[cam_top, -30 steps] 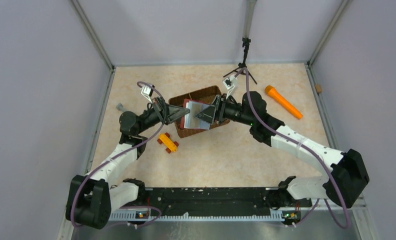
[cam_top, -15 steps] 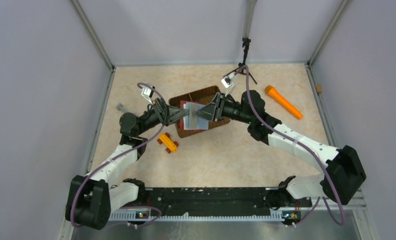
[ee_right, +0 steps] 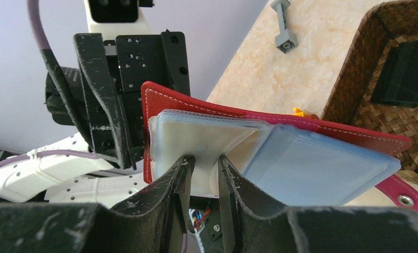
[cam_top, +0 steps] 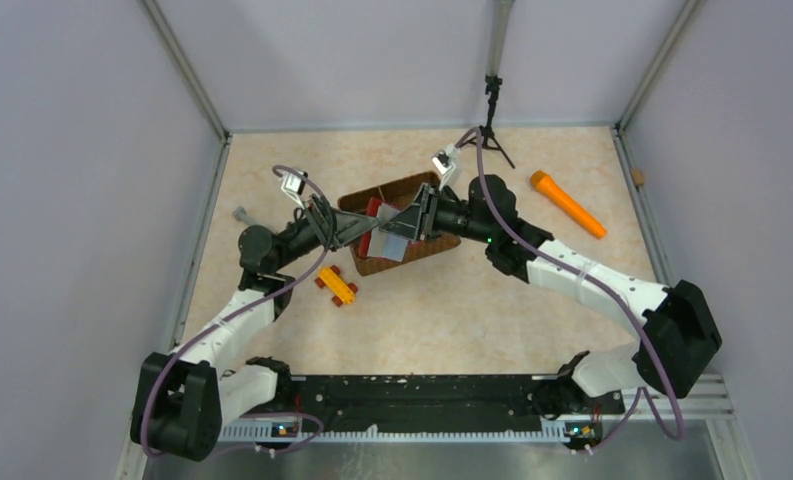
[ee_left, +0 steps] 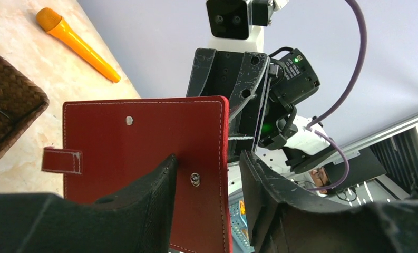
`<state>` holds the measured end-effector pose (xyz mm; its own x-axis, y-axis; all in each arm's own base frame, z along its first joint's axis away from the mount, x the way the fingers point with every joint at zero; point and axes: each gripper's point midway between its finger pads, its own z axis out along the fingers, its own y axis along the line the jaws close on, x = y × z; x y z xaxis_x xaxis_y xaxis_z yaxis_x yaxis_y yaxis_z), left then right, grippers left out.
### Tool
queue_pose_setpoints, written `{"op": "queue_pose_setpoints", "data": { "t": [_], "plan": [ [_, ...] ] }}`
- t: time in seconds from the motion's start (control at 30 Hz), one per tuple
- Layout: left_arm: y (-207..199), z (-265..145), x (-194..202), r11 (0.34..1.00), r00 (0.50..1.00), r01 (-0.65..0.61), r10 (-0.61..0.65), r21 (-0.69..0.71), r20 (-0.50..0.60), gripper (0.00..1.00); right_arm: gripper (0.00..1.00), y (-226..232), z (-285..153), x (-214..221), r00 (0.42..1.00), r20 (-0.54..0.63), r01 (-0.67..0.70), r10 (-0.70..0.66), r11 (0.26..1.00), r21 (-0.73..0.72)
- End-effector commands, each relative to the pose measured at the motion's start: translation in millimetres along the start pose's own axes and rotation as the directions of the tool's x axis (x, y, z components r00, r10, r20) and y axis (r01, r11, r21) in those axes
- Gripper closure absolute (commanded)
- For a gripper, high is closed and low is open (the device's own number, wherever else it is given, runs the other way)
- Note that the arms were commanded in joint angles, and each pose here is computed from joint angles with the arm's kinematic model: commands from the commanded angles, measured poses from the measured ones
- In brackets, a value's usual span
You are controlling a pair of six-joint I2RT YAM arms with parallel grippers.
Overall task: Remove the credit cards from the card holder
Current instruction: Remove the credit card from the card holder.
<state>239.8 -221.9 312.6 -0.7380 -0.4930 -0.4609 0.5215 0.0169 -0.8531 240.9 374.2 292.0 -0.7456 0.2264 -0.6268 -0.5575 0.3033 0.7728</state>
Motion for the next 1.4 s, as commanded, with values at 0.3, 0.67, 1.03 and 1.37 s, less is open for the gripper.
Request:
{"op": "queue_pose_setpoints", "data": {
  "t": [0.3,0.67,1.03,1.37],
  "plan": [
    [-20.1,4.8,16.3,0.998,0.995,-0.049,0.053,0.046,-0.083,0.73,0.72,35.2,10.1,-13.0,0.997,0.028,0.072,-0.071,0.996,-0.052],
    [-18.1,3.5,16.5,0.996,0.993,-0.093,0.091,-0.017,-0.078,1.00,0.68,22.4,11.6,-6.2,0.995,-0.011,0.099,-0.098,0.994,0.040],
    [6.4,-0.9,16.9,0.997,1.000,-0.015,0.014,-0.072,-0.007,1.00,0.63,-17.8,-5.8,6.2,0.998,0.016,0.061,-0.065,0.982,0.181],
    [22.8,-3.4,17.3,0.994,1.000,0.006,-0.003,-0.111,0.024,1.00,0.51,-42.9,-37.2,0.3,0.990,0.094,0.068,-0.101,0.951,0.303]
  ]
}}
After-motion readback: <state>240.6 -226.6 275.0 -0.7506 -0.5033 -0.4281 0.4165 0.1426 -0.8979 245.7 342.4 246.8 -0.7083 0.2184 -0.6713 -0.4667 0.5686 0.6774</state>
